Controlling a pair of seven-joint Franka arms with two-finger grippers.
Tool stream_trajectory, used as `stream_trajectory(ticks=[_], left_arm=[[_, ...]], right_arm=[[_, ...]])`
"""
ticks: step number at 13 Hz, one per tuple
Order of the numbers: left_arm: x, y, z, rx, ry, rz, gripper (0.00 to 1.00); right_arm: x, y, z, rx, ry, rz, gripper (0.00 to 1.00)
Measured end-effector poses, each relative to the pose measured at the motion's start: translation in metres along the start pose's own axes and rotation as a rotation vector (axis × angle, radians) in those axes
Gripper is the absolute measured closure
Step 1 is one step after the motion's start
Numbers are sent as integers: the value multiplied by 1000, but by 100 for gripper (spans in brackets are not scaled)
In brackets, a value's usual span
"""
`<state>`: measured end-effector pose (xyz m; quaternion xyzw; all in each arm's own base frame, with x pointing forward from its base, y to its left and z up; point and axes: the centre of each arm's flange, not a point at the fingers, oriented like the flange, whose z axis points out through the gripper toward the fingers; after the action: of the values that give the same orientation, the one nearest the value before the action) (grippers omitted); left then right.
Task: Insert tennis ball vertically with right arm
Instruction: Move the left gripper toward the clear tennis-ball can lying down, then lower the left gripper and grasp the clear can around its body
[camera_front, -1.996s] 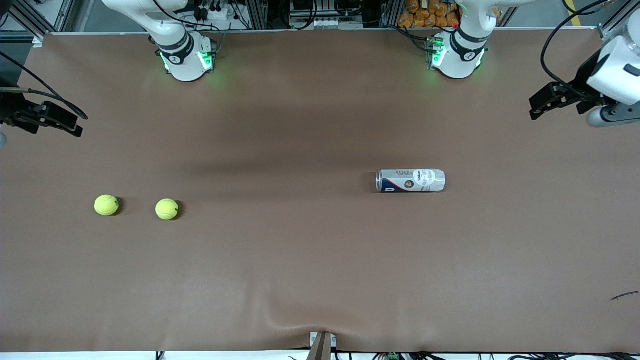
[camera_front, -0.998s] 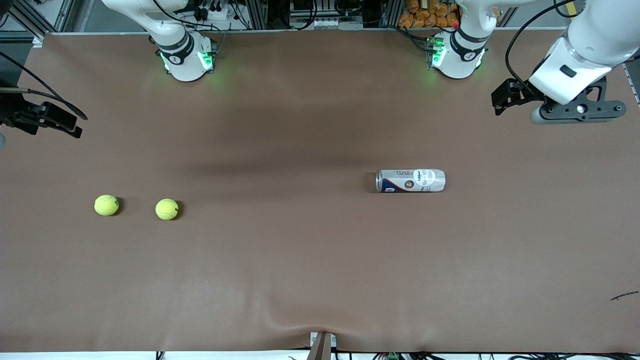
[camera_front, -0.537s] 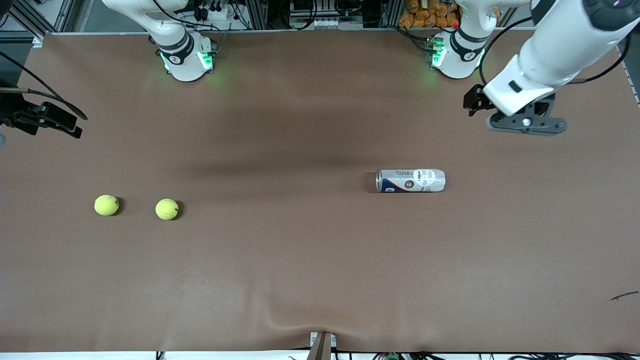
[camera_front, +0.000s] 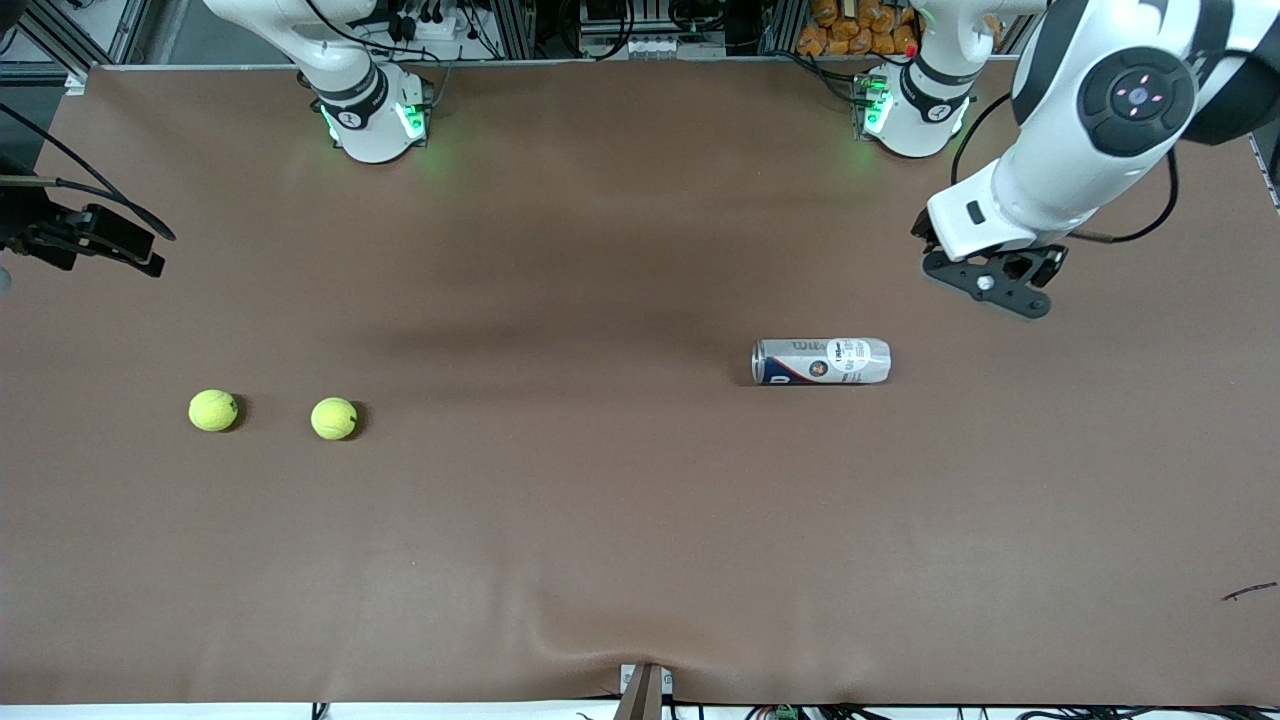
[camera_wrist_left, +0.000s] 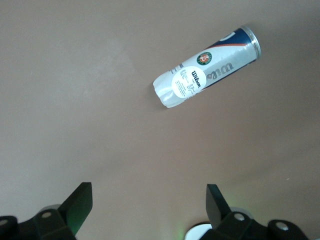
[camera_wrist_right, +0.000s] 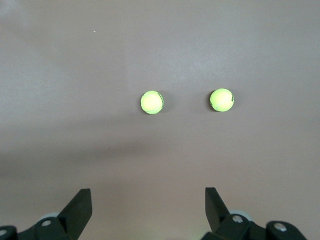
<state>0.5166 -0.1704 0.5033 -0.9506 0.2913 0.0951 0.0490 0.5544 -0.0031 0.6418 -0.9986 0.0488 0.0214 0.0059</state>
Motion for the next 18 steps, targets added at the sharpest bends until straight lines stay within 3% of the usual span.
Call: stream_trajectory(ticks=[5, 11, 14, 18], left_arm=[[26, 54, 43, 123, -80, 271, 0], [49, 56, 86, 139, -151, 561, 0], [66, 77, 109, 245, -214, 685, 0], [87, 106, 137, 324, -237, 804, 0]], right_arm=[[1, -1, -1, 1, 11, -1, 0], [2, -1, -1, 1, 15, -2, 0], [2, -2, -1, 1, 16, -3, 0], [2, -2, -1, 1, 16, -3, 0]])
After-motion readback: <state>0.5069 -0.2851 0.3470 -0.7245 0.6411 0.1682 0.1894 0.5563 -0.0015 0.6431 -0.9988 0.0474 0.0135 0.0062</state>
